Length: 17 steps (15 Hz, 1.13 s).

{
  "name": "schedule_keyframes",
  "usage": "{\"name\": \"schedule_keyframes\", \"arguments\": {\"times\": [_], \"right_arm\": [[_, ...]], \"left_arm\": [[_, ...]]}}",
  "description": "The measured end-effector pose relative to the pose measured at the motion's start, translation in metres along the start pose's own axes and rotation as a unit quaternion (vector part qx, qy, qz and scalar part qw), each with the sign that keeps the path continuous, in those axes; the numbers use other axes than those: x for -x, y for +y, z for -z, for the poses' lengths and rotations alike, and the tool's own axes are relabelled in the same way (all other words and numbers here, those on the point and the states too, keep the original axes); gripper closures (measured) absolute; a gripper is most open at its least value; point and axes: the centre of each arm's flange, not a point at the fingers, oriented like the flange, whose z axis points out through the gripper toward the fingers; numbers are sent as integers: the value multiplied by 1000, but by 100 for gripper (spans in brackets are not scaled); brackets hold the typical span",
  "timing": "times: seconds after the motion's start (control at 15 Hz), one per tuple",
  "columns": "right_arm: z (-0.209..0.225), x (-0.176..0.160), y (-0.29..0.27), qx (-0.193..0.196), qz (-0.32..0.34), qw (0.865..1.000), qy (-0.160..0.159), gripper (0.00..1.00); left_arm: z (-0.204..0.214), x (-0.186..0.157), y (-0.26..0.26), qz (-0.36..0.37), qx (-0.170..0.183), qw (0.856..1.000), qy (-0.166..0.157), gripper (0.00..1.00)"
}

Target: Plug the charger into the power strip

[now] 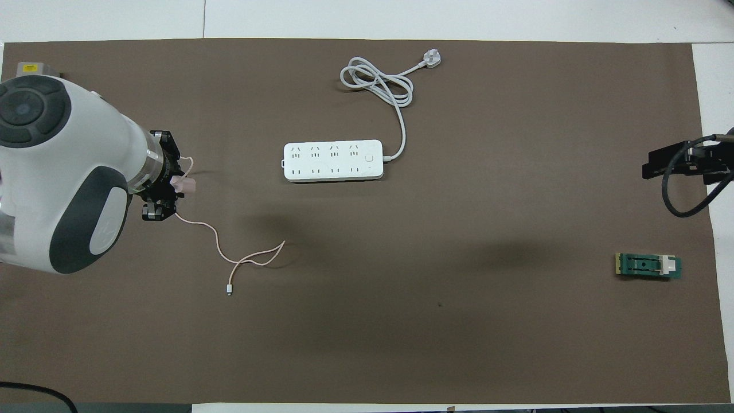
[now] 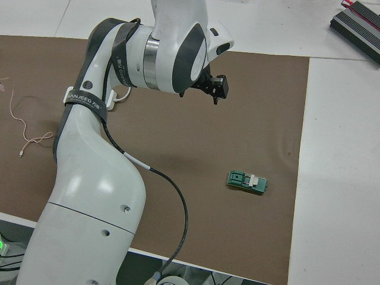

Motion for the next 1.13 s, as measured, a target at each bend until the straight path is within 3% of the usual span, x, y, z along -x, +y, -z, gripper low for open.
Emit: {"name": "schedule_keyframes", "arguments": {"times": [0.8,1.13], "right_arm": [[0,0,0,0,0,1000,0,0],[0,0,0,0,0,1000,0,0]], "left_arm": [[-12,60,52,-2,-12,1000,15,66],[-39,94,83,-6,-45,998,31,66]]}}
